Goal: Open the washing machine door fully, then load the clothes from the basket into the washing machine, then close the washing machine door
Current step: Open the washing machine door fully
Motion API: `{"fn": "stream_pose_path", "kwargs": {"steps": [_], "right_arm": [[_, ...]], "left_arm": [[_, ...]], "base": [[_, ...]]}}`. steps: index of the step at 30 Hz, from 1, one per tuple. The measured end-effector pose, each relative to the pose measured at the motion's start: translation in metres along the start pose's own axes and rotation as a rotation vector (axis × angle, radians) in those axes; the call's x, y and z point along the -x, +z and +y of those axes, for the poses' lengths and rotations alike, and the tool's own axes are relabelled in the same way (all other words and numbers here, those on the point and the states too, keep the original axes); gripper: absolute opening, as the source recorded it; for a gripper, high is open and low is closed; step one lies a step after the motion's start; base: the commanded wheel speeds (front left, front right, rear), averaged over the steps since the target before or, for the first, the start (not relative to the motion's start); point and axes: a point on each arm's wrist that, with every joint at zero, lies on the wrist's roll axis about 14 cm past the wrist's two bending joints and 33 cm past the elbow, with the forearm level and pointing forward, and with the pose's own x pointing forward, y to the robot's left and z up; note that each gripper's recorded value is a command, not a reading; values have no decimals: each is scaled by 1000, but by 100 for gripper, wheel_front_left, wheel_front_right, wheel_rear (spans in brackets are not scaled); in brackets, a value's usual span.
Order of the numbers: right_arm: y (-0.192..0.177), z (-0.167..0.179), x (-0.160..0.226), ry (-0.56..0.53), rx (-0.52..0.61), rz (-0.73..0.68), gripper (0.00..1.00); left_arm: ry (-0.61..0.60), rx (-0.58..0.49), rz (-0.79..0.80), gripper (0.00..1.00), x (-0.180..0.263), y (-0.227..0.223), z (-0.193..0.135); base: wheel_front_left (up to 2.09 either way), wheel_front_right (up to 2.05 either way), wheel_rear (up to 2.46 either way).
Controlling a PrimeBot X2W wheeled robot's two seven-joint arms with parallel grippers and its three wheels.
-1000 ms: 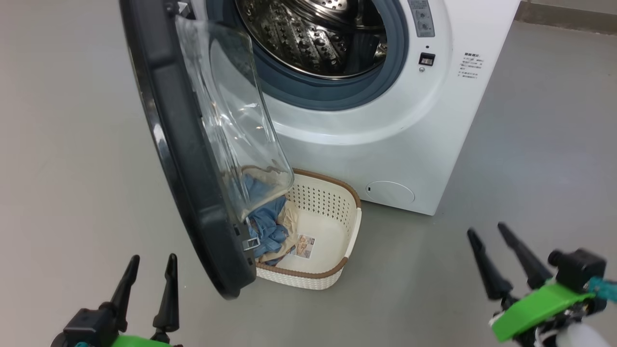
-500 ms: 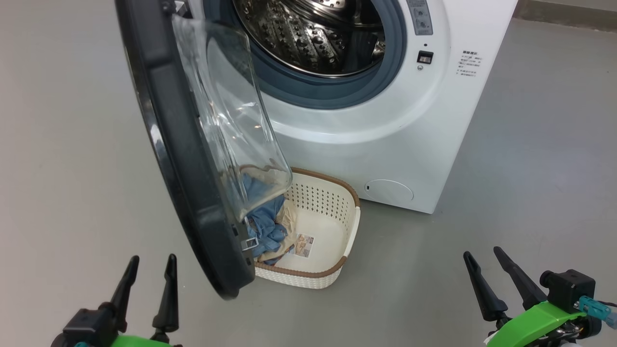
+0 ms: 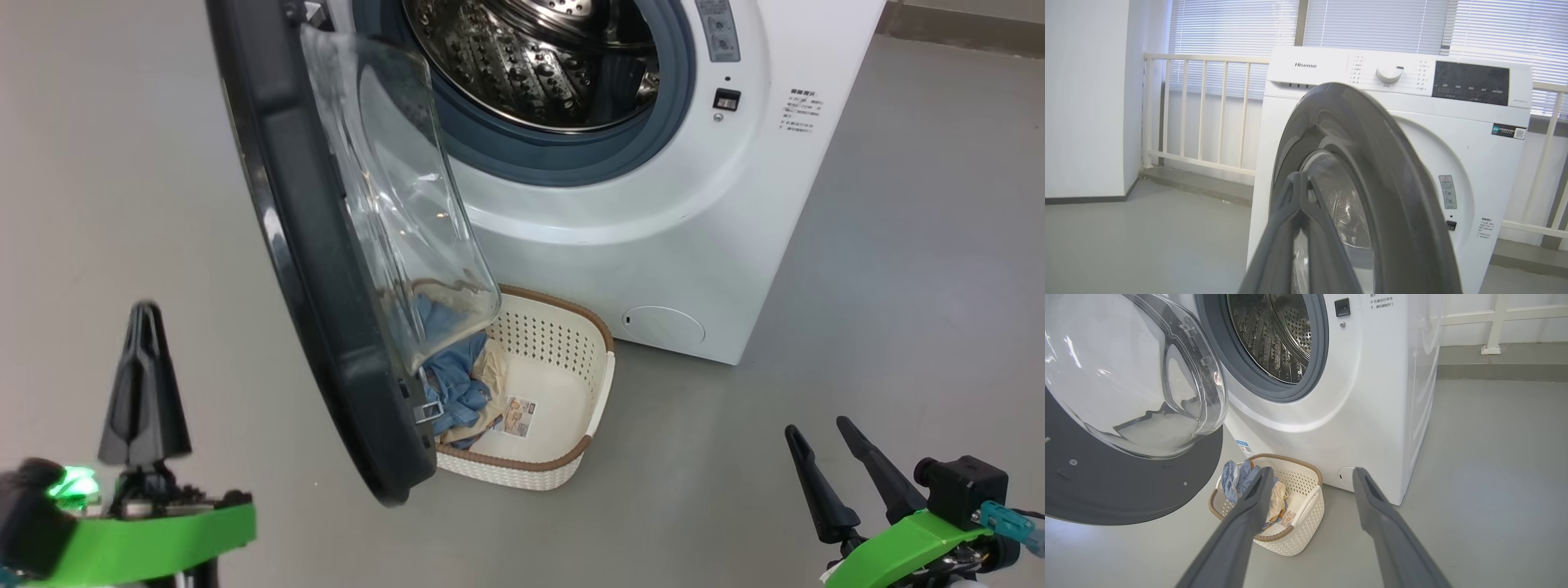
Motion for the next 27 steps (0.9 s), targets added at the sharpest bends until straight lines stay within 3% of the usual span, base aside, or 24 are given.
{"fn": "stream_pose_path", "kwargs": {"steps": [7, 13, 17, 27], "right_arm": [[0, -1, 0, -3, 0, -1, 100], [-1, -2, 0, -5, -3, 0, 100], [-2, -3, 0, -4, 1, 3, 100], [-2, -4, 1, -9, 1, 1, 100]], "left_arm": [[-232, 110, -105, 0, -2, 33, -82], [-369, 203, 66, 0, 26, -13, -136], [-374, 234, 199, 0, 41, -51, -143], [-274, 209, 372, 0, 51, -107, -114]], "base": [[0, 0, 0], [0, 0, 0], [0, 0, 0], [0, 0, 0]]}}
